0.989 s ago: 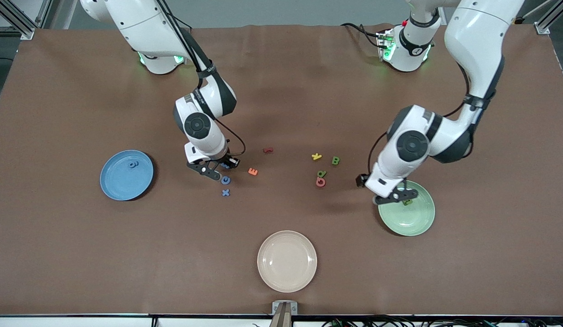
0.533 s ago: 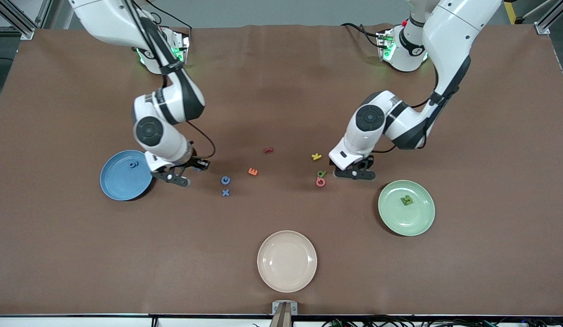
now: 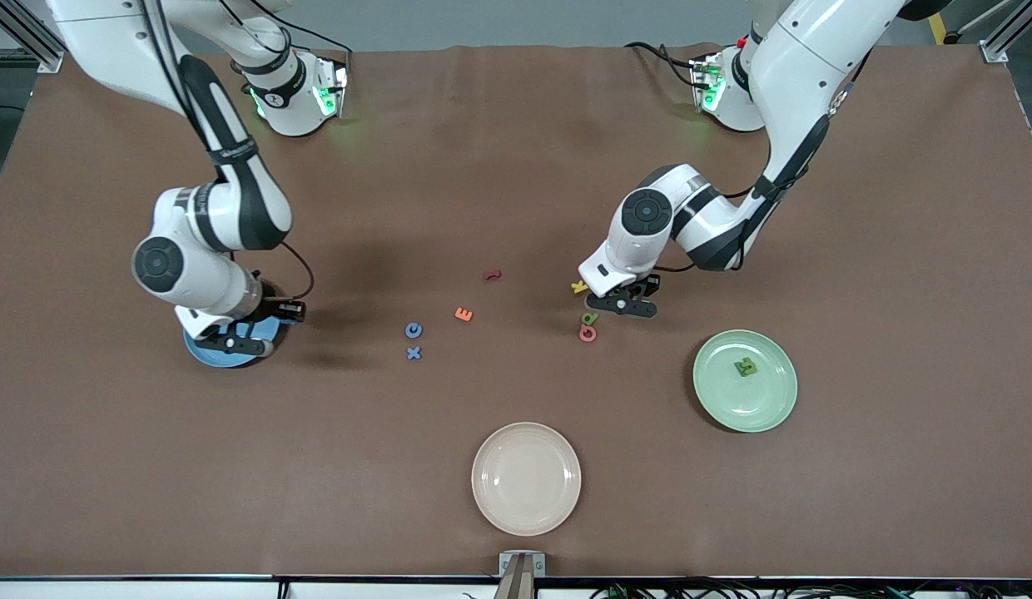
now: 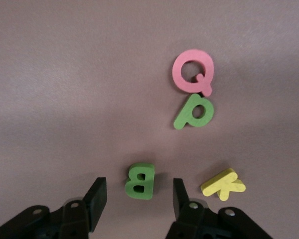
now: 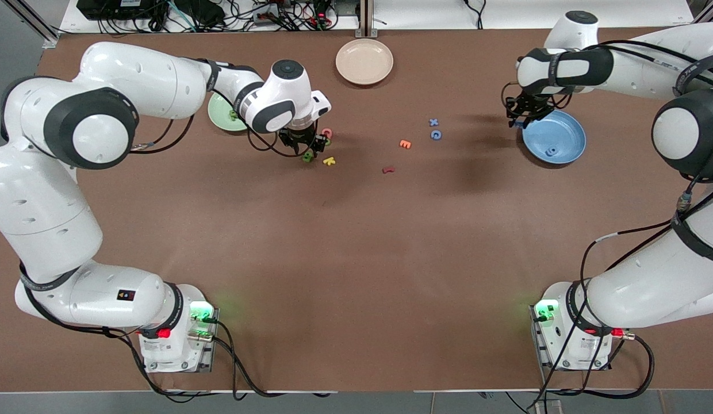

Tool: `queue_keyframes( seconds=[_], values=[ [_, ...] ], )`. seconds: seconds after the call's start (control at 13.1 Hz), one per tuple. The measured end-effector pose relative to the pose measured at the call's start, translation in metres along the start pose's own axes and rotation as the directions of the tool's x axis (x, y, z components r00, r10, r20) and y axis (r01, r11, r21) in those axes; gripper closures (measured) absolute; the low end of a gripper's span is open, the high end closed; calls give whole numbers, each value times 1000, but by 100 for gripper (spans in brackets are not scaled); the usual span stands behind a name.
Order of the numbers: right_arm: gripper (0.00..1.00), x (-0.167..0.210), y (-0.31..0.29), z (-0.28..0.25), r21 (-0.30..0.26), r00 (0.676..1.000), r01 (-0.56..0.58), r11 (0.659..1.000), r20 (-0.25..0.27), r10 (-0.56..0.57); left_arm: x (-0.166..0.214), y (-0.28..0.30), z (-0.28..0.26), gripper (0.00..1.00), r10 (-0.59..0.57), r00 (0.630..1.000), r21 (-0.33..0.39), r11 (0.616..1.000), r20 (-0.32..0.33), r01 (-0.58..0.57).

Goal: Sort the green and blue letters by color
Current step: 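Carry the blue m to the blue plate while the left gripper grasps the green B, then carry the green B to the green plate with the left gripper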

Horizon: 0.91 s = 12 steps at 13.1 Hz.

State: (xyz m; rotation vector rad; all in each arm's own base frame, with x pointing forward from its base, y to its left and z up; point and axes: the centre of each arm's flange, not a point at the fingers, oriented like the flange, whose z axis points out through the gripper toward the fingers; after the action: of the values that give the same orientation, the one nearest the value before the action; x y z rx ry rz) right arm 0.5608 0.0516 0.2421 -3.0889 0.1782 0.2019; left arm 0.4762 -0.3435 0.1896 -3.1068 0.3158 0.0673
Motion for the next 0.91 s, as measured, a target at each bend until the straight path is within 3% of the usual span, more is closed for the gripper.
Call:
queue_keyframes(
  seconds=[0.53,0.68,0.91],
  values=[
    [60,-6,53,18,7,998,59,998,21,-59,-3,0,15,50,-1,1000,-2,1000,29,2],
    [60,-6,58,19,6,997,76,997,20,-77,-2,0,14,72,-4,1000,-4,1000,26,4],
    [60,-5,67,21,-1,995,96,995,9,-96,11,-11,4,72,-46,999,-10,999,3,46]
  ],
)
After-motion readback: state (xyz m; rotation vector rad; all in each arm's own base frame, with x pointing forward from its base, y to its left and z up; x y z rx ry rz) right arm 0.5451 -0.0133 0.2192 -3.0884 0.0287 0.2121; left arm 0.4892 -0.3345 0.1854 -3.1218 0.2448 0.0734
